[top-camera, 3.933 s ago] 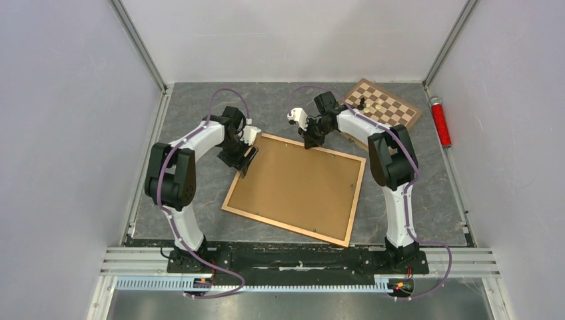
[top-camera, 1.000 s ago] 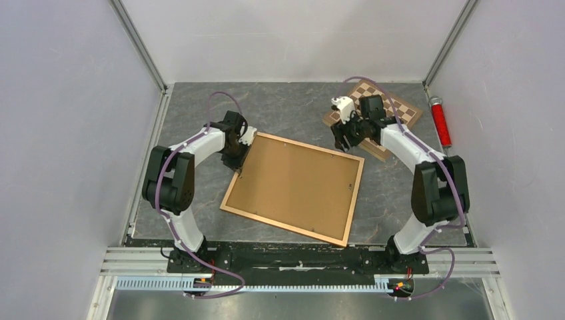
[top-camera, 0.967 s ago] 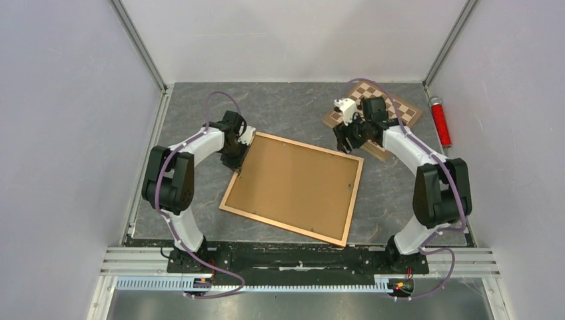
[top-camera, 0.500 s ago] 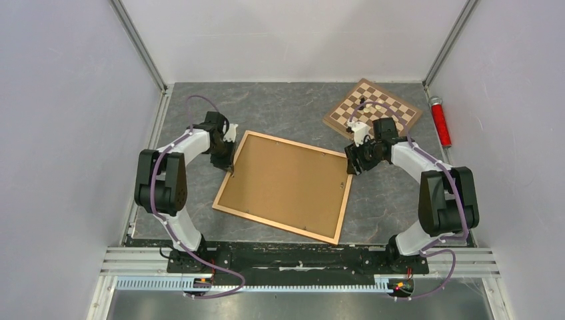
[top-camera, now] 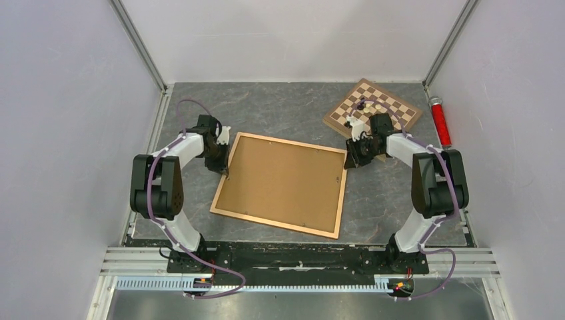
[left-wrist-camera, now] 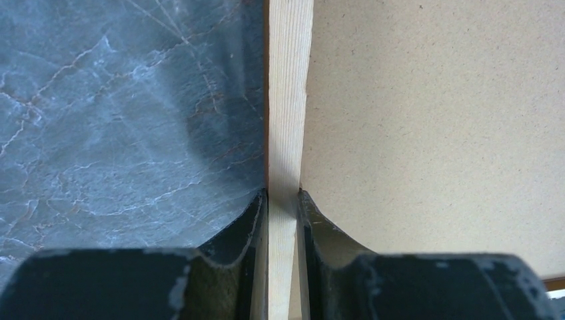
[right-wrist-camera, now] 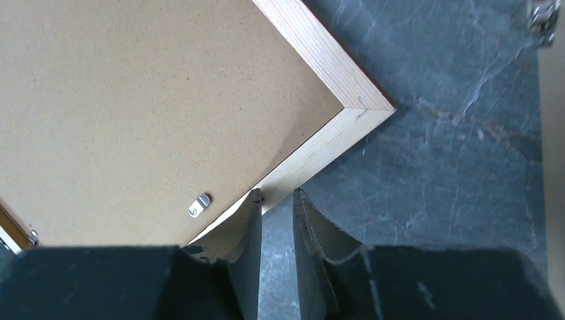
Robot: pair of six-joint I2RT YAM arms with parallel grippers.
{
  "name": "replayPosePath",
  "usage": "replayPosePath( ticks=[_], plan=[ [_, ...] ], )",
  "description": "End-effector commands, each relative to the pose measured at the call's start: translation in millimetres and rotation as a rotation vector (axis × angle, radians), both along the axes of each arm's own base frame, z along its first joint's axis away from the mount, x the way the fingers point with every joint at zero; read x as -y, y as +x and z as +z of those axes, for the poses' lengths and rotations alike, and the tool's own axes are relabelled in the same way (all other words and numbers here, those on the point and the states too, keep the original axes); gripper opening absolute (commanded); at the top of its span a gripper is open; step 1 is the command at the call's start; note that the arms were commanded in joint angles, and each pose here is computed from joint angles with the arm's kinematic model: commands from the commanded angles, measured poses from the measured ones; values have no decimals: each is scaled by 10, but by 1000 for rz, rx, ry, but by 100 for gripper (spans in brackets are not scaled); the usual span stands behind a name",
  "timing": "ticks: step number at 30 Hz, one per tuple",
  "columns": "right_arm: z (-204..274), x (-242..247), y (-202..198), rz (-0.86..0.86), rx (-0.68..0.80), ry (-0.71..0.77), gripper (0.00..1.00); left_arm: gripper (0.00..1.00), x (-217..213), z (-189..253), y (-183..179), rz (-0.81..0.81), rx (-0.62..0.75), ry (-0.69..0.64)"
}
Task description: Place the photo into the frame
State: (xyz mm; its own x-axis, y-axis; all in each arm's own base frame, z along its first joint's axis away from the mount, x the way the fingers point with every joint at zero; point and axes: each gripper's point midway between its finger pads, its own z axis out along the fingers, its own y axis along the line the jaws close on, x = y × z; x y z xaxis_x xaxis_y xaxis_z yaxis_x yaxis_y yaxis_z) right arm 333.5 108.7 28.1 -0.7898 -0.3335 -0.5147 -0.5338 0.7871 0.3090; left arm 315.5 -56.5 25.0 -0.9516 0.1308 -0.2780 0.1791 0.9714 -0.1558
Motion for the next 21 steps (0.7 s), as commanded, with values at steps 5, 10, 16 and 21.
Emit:
replayPosePath(
  ticks=[5,10,16,21],
  plan=[
    [-72,-48,700,-21,75,-18,18,2,186,48,-276,-88,-66,-106],
    [55,-62,936,-40,130,-12,43,12,223,82,-259,-96,-43,-108],
    [186,-74,780,-39,162,-15,62,34,219,107,-231,-88,-22,-101],
    [179,-119,535,-19,143,-18,62,43,204,101,-221,-80,-19,-89]
  ],
)
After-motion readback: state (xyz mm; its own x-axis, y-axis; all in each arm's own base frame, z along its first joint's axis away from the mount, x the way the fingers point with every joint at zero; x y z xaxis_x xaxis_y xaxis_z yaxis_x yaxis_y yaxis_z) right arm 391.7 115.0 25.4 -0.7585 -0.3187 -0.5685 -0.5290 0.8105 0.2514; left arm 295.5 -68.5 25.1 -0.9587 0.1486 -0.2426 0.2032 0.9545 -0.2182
